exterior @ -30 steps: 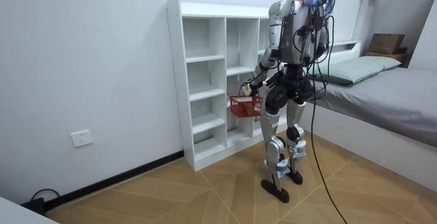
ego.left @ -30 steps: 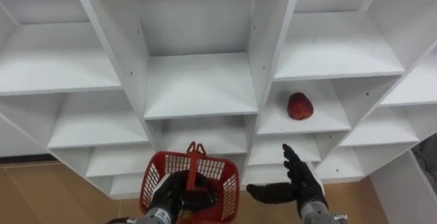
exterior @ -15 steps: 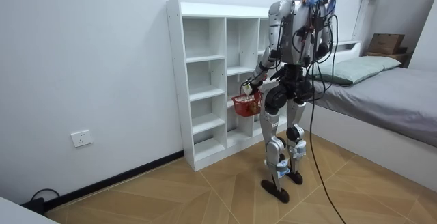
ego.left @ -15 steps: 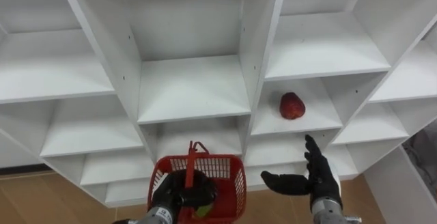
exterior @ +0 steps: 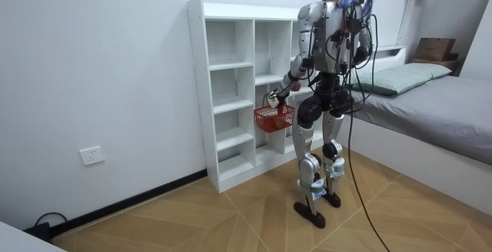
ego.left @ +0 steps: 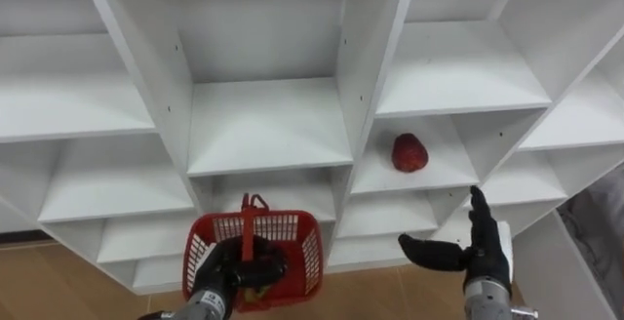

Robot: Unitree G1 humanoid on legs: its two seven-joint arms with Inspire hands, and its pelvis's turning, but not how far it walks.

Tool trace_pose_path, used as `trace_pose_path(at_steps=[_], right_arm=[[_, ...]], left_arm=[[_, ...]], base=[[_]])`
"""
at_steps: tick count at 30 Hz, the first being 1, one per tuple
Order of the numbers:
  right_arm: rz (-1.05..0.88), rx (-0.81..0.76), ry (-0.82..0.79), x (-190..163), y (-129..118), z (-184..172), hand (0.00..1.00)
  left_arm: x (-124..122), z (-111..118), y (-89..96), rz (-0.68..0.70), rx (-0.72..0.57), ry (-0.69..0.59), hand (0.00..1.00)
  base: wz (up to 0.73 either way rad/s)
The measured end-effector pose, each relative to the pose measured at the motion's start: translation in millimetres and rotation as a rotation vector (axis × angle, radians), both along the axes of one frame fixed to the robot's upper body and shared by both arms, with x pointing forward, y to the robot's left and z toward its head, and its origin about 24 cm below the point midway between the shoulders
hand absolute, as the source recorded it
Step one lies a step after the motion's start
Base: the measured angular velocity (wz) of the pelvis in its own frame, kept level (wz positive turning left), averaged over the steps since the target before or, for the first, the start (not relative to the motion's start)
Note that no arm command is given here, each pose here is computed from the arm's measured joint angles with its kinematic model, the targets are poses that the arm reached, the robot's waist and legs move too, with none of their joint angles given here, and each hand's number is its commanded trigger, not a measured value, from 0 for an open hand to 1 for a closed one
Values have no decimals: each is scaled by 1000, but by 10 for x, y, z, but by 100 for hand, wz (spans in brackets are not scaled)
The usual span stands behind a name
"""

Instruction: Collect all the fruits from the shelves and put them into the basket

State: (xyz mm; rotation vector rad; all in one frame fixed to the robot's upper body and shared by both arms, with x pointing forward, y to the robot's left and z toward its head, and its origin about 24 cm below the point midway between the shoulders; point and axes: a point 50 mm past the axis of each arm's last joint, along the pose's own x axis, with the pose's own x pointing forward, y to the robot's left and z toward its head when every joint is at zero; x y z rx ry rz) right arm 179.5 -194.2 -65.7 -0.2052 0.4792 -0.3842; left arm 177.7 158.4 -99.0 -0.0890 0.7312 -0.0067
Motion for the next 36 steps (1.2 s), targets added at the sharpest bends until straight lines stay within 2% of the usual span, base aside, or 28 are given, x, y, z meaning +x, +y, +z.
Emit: trace_pose_path(at_steps=[6, 9, 12, 18, 24, 29, 36], right_arm=[[-15, -72, -27, 142, -313, 139, 0], [-13, -99, -72, 297, -383, 260, 0], [0, -121, -84, 378, -431, 309, 0], [5, -113, 29, 422, -521, 143, 0], [38, -85, 39, 558, -549, 201, 0], [65, -55, 19, 642, -571, 265, 0], [124, 4, 51, 721, -558, 234, 0]], left_arm=[[23, 52, 96, 1, 12, -25, 100], [47, 80, 178, 27, 24, -39, 100], [46, 80, 185, 27, 26, -39, 100], [3, 47, 290, 17, 72, -16, 100], [-83, 13, 382, 7, 112, 16, 100], [-124, -27, 388, -28, 93, 42, 100], [-167, -66, 424, -82, 159, 75, 100]], base=[[3], [6], [19], [17], [12], [22], [12]])
